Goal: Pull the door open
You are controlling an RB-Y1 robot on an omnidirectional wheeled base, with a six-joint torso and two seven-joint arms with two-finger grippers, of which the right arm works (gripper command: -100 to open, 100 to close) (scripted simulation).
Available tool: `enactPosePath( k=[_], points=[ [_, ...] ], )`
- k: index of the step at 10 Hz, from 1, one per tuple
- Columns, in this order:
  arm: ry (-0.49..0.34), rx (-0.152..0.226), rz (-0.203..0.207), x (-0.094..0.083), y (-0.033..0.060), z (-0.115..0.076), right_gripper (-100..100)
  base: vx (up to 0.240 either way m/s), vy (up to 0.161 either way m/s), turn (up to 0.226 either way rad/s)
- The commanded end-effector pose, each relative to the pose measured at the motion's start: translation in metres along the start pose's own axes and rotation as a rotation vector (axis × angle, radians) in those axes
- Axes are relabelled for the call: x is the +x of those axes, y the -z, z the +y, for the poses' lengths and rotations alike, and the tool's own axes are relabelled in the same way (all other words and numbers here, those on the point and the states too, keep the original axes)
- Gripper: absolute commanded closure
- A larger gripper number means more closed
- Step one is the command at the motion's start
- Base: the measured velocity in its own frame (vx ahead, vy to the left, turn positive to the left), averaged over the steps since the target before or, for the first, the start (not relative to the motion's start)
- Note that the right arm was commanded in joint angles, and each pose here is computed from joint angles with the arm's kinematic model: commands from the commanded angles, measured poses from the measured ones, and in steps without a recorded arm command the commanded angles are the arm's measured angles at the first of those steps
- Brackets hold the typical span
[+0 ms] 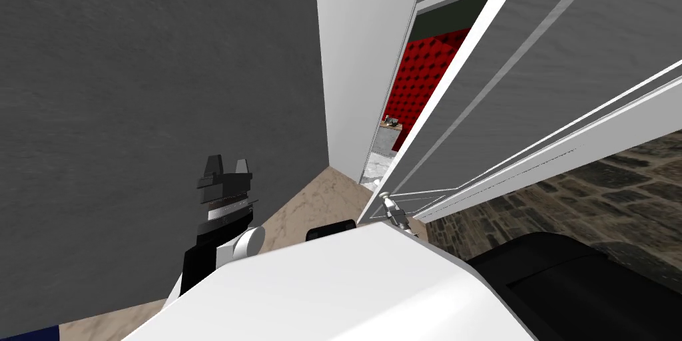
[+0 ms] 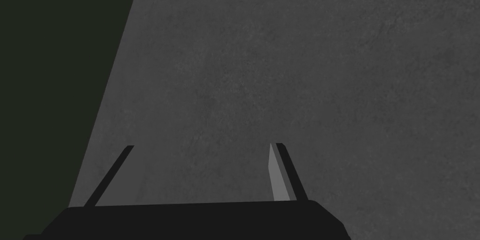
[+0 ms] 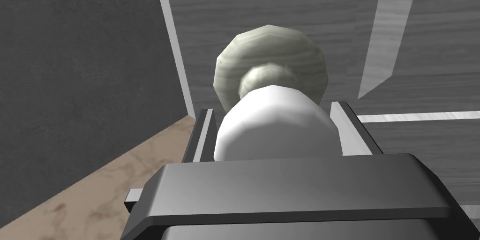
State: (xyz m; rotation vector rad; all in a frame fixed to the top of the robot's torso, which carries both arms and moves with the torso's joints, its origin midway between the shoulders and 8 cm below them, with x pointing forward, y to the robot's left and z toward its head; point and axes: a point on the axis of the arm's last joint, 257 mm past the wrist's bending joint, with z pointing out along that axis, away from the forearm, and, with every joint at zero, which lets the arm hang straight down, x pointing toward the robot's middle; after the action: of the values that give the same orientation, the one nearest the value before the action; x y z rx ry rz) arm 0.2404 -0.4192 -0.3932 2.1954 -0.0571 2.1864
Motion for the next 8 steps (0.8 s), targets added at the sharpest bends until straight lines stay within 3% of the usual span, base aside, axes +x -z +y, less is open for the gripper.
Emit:
enactPosePath(
  k=[1, 7, 8],
  points=[
    [-0.004, 0.014, 0.001, 0.000, 0.0018, -0.002, 100, -0.193, -0.051, 0.129],
    [-0.005, 0.044, 0.001, 0.000, 0.0032, -0.002, 100, -0.188, -0.038, 0.103],
    [-0.004, 0.061, -0.001, -0.002, 0.0130, -0.004, 100, -0.098, -0.002, 0.093]
  ],
)
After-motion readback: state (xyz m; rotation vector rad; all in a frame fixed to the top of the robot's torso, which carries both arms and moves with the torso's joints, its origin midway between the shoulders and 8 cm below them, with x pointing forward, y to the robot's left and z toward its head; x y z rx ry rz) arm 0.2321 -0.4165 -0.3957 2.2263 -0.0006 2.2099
